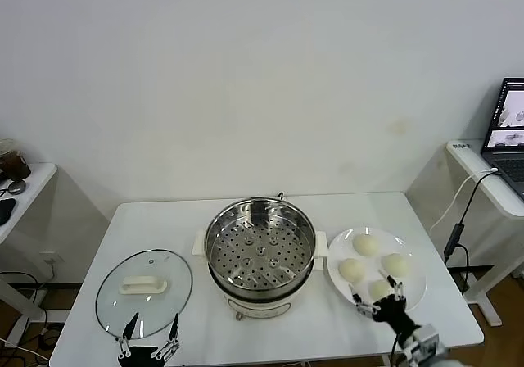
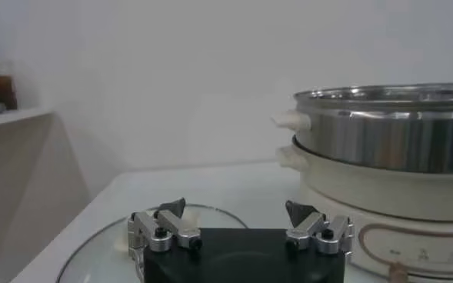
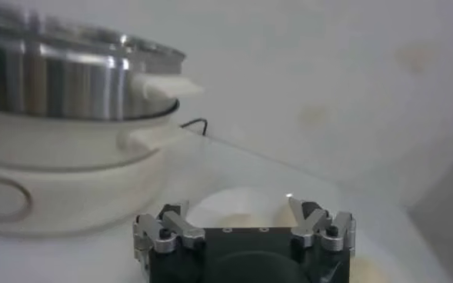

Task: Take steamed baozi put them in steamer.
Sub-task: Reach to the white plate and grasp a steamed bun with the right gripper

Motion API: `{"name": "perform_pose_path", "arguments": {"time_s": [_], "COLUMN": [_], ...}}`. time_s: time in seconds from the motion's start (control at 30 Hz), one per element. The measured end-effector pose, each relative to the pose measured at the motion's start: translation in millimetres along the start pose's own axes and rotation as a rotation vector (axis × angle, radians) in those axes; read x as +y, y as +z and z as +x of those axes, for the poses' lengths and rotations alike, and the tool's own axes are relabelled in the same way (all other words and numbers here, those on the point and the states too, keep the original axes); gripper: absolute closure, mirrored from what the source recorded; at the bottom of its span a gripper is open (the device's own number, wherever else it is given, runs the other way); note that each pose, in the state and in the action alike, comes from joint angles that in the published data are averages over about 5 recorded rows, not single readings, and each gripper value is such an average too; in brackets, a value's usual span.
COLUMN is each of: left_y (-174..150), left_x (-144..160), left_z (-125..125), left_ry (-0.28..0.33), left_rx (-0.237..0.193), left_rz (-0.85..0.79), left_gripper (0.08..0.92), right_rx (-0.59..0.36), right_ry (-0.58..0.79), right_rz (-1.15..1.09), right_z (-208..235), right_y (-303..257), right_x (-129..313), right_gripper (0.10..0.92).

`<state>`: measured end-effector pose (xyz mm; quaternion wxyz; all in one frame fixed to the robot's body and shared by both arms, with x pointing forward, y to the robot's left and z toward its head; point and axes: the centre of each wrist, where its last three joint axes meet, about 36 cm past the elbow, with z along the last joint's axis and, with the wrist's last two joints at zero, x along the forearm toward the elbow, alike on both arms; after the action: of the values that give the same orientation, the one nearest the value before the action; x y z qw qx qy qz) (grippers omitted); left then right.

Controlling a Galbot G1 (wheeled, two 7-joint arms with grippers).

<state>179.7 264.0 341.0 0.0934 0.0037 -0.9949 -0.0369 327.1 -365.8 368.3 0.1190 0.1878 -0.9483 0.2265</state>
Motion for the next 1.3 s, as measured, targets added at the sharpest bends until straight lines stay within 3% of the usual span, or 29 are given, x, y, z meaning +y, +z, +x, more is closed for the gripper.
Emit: {"name": "perform_pose_path", "arguments": {"time_s": [0.23,0.67,0.97,1.3], "left_y": [3,7,8,10], "left_x": [2,10,15,17], "left_z": [-3,-11,-17,-20], "left_ry": [-0.004,-0.039,-0.067,-0.089], "left_rx": [-0.027,-0.064,-0.084,-0.087], "left_rz": [-0.010,-0.037,-0.046,-0.050], "left_gripper": [0.177,0.177,0.177,0.177], "right_rx": [0.054,0.278,0.418,0.569], "right_ry": [-0.122,-0.452,-0.672,-0.819], "right_rz": [0.306,0.759,0.874,0.909], "right_z": [-30,-123,-197,-245], "right_y": [-19,-90,-131,-136], "right_x": [-67,-181,-204,-196], "right_gripper": [0.200,0.200,0.200,0.200]}}
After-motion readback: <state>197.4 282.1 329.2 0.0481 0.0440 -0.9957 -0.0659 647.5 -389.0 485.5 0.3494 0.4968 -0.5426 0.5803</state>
